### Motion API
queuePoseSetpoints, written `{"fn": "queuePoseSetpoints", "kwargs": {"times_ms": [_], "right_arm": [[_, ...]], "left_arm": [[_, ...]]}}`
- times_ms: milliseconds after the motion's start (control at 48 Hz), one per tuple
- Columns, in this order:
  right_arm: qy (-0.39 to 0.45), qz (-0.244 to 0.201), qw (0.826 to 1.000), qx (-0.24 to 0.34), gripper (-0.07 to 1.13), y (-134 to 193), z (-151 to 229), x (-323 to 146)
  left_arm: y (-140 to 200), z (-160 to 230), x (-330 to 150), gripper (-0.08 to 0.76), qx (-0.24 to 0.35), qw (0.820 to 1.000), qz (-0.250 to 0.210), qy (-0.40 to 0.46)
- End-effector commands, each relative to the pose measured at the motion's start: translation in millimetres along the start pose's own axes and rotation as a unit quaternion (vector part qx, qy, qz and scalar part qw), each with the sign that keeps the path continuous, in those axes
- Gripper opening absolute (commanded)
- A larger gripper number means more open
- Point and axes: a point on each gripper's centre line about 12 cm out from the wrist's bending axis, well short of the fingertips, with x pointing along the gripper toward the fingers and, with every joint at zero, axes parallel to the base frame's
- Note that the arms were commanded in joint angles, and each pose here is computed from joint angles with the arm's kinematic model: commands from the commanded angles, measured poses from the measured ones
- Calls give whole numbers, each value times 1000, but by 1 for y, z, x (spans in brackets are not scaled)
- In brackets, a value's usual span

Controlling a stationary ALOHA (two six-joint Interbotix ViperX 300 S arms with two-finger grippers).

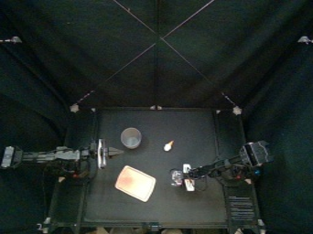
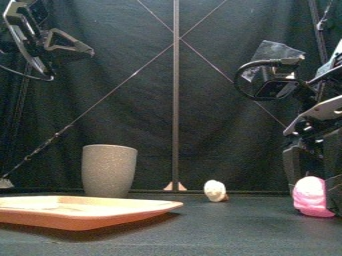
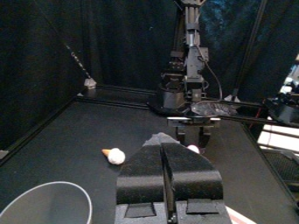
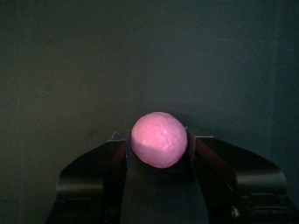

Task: Pick the pink ball then place it in the grey bowl
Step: Place pink ball in the grey bowl

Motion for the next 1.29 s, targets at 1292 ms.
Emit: {"fn": "queuePoseSetpoints", "kwargs": {"times_ms": [1292], "right_arm": [[-285,-190,936,85,716,-255,260,22]], "left_arm": [[5,-7,-1,-10,4,1000,11,2]]}}
